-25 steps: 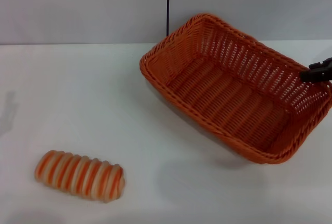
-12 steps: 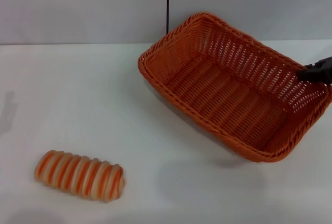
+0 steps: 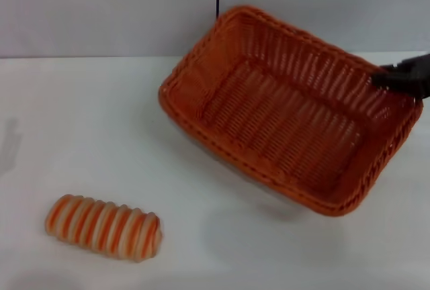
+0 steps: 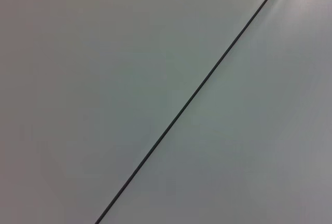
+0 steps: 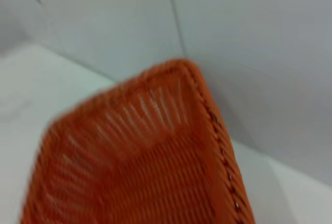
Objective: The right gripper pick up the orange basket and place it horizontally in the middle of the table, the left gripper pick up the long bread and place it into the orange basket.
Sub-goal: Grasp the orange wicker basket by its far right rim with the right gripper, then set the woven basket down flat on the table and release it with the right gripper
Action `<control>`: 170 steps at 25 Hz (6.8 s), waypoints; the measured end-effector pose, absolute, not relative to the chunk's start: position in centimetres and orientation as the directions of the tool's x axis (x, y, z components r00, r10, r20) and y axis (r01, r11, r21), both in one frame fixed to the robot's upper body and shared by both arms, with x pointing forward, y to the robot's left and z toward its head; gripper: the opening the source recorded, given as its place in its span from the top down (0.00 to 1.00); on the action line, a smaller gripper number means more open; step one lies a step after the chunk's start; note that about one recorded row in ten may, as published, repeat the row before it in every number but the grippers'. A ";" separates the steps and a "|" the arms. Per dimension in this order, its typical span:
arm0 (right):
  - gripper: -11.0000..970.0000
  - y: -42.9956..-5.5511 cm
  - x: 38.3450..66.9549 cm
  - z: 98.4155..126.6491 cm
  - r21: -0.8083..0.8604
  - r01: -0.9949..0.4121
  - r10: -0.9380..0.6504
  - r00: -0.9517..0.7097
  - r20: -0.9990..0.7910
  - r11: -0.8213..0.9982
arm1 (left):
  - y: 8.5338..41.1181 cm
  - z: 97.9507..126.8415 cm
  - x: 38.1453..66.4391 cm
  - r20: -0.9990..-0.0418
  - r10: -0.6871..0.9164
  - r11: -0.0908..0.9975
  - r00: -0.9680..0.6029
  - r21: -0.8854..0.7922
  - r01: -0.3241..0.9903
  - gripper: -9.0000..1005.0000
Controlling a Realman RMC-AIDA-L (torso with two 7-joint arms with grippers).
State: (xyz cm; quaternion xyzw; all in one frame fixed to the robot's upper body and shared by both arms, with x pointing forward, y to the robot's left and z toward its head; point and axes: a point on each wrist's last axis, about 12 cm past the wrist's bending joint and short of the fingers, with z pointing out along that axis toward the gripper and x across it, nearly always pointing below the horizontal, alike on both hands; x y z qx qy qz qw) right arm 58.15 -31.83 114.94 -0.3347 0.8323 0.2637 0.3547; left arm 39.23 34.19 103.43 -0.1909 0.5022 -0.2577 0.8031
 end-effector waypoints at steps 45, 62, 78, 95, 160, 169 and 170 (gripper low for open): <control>0.75 -37.3 56.0 118.8 0.185 -0.778 -0.284 -0.423 -0.860 0.600 | 33.8 103.2 40.4 -0.702 -0.630 0.775 0.331 -0.591 0.222 0.19; 0.47 -31.8 59.3 118.3 0.143 -0.861 -0.673 -0.476 -0.566 0.488 | 33.5 103.1 40.5 -0.704 -0.638 0.770 0.313 -0.595 0.230 0.19; 0.48 -29.3 59.5 118.8 0.131 -0.916 -0.742 -0.386 -0.548 0.380 | 33.2 103.0 40.5 -0.701 -0.647 0.763 0.302 -0.604 0.230 0.19; 0.48 -25.6 59.4 117.1 0.161 -0.954 -0.842 -0.299 -0.448 0.253 | 32.8 102.9 41.1 -0.695 -0.659 0.752 0.288 -0.617 0.232 0.19; 0.74 -12.3 57.1 115.0 0.165 -0.986 -0.821 -0.063 -0.568 -0.038 | 32.9 102.4 41.8 -0.695 -0.673 0.739 0.253 -0.644 0.197 0.19; 0.71 -11.9 56.8 115.1 0.180 -0.982 -0.819 -0.056 -0.571 -0.058 | 32.8 102.4 41.9 -0.696 -0.674 0.738 0.249 -0.645 0.196 0.20; 0.70 -11.9 56.8 115.1 0.180 -0.982 -0.819 -0.056 -0.571 -0.058 | 32.8 102.4 41.9 -0.695 -0.674 0.738 0.249 -0.645 0.196 0.20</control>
